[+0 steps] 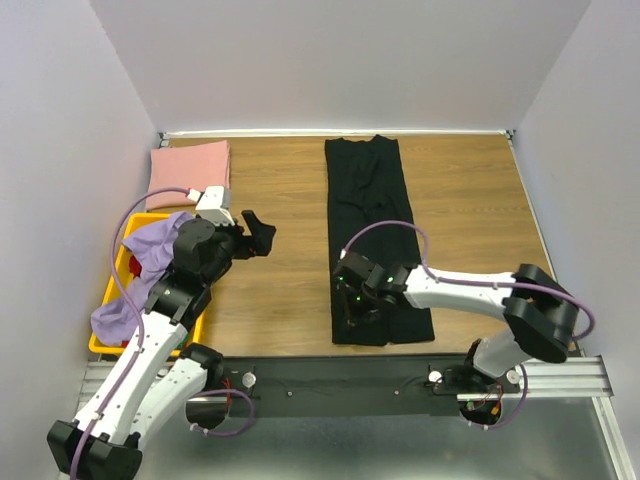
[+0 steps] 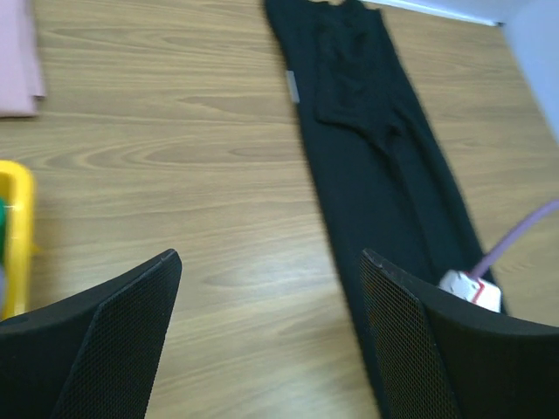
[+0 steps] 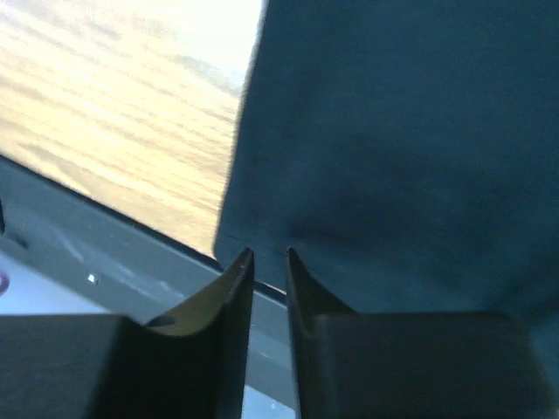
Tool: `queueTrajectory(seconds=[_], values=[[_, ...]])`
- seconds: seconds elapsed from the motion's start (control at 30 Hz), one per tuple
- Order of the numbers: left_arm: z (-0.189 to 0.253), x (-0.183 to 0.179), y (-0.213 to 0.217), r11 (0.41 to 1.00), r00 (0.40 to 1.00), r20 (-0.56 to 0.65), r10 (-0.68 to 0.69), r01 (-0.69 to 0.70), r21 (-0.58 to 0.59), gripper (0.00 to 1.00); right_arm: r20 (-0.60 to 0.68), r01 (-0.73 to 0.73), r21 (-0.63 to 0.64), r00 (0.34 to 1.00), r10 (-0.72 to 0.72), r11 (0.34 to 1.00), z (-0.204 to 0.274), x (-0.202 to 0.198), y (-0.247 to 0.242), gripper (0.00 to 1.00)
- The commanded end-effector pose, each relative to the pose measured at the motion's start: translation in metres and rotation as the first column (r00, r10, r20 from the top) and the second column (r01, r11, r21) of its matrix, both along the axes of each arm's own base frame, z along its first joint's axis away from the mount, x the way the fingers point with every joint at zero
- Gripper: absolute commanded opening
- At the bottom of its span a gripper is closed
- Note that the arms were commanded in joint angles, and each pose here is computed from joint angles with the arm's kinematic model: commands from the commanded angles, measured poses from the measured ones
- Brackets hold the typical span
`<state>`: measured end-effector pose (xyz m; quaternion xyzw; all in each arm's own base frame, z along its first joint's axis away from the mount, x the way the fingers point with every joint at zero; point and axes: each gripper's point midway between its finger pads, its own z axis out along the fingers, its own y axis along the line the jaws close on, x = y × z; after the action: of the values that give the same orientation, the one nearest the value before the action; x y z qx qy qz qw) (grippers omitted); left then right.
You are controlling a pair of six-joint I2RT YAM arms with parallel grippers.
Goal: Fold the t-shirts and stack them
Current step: Fold the tshirt
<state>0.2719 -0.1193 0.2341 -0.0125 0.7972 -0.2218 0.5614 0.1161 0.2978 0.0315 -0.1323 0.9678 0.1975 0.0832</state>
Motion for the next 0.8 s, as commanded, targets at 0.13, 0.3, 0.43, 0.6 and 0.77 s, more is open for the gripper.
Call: queueTrajectory(seconds=[0.13, 0.3, 0.43, 0.6, 0.77], values=[[-0.041, -0.057, -0.083, 0.957, 0.910, -0.317, -0.266, 0.209, -0.203, 0.89, 0.244, 0.301, -0.208, 0.937, -0.249, 0.931, 0.028, 0.056, -0.099, 0.41], [-0.077, -0.086, -0.117, 0.959, 0.840, -0.464, -0.279, 0.224, -0.172, 0.89, 0.264, 0.412, -0.268, 0.901, -0.345, 0.871, 0.026, 0.062, -0.154, 0.47], [-0.111, -0.112, -0.133, 0.955, 0.756, -0.589, -0.286, 0.275, -0.111, 0.89, 0.276, 0.478, -0.236, 0.868, -0.413, 0.846, 0.030, 0.066, -0.172, 0.51], [-0.143, -0.142, -0.146, 0.938, 0.682, -0.691, -0.239, 0.346, 0.016, 0.88, 0.321, 0.522, -0.198, 0.834, -0.449, 0.829, 0.042, 0.073, -0.180, 0.57], [-0.167, -0.164, -0.160, 0.906, 0.625, -0.747, -0.226, 0.417, 0.075, 0.76, 0.333, 0.568, -0.165, 0.802, -0.496, 0.807, 0.047, 0.077, -0.185, 0.59]])
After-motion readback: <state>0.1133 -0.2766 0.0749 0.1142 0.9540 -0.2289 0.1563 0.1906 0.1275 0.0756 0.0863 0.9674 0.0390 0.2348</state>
